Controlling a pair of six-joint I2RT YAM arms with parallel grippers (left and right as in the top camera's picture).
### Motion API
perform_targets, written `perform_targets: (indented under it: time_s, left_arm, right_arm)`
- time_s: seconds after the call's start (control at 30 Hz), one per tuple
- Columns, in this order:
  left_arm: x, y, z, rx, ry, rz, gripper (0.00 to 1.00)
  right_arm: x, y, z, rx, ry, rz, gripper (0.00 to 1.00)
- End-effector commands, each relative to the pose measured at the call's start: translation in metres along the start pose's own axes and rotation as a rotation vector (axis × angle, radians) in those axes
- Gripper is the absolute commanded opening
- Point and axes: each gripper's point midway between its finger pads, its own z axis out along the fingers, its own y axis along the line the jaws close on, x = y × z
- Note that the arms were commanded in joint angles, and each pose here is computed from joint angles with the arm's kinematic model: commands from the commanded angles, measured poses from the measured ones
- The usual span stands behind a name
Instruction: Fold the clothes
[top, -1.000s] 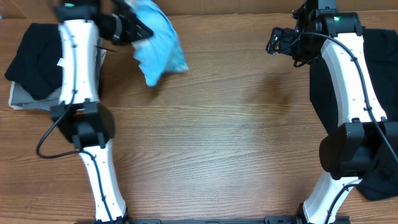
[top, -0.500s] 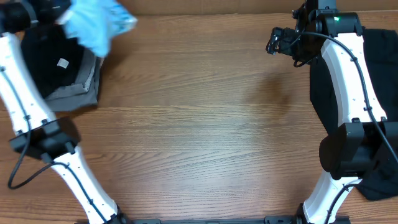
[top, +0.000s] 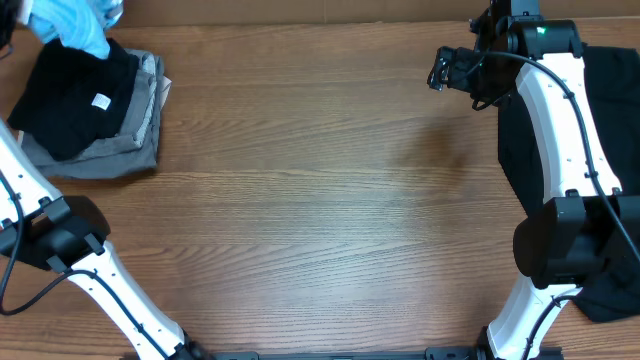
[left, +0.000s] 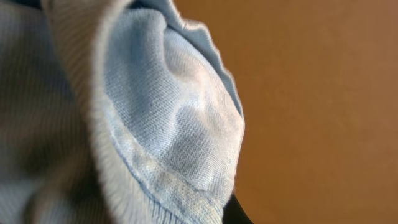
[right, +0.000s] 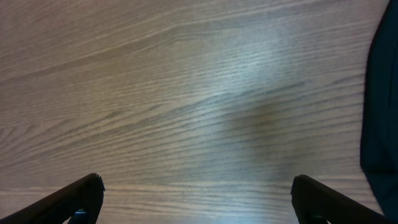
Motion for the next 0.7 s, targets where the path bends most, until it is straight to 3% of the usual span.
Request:
perform_targets:
  time_s: [0.0, 0.13, 0.27, 0.53, 0.63, 0.67]
  left_arm:
    - [0.005, -0.005, 0.002, 0.002, 0.009, -0.117, 0.04]
    - [0.028, 0.043, 0.012, -0.149, 0.073, -0.167, 0.04]
    - [0.037, 0.088, -0.008, -0.354, 0.094, -0.089, 0.04]
    - [0.054, 0.127, -0.036, -0.538, 0.179, -0.011, 0.04]
    - [0.062, 0.151, -0.055, -0.698, 0.223, 0.065, 0.14]
    - [0.064, 0.159, -0.062, -0.752, 0.240, 0.087, 0.25]
  right_arm:
    - [0.001, 0.002, 0.000, -0.011, 0.004, 0.000, 1.00]
    - [0.001, 0.002, 0.000, -0.011, 0.004, 0.000, 1.00]
    - [0.001, 0.002, 0.000, -0.010, 0.006, 0.001, 1.00]
    - [-0.002, 0.003, 0.001, -0.013, -0.005, 0.000, 1.00]
    - [-0.001, 0.003, 0.001, -0.013, -0.003, 0.003, 1.00]
    - [-0.001, 0.003, 0.002, -0.013, 0.000, 0.003, 1.00]
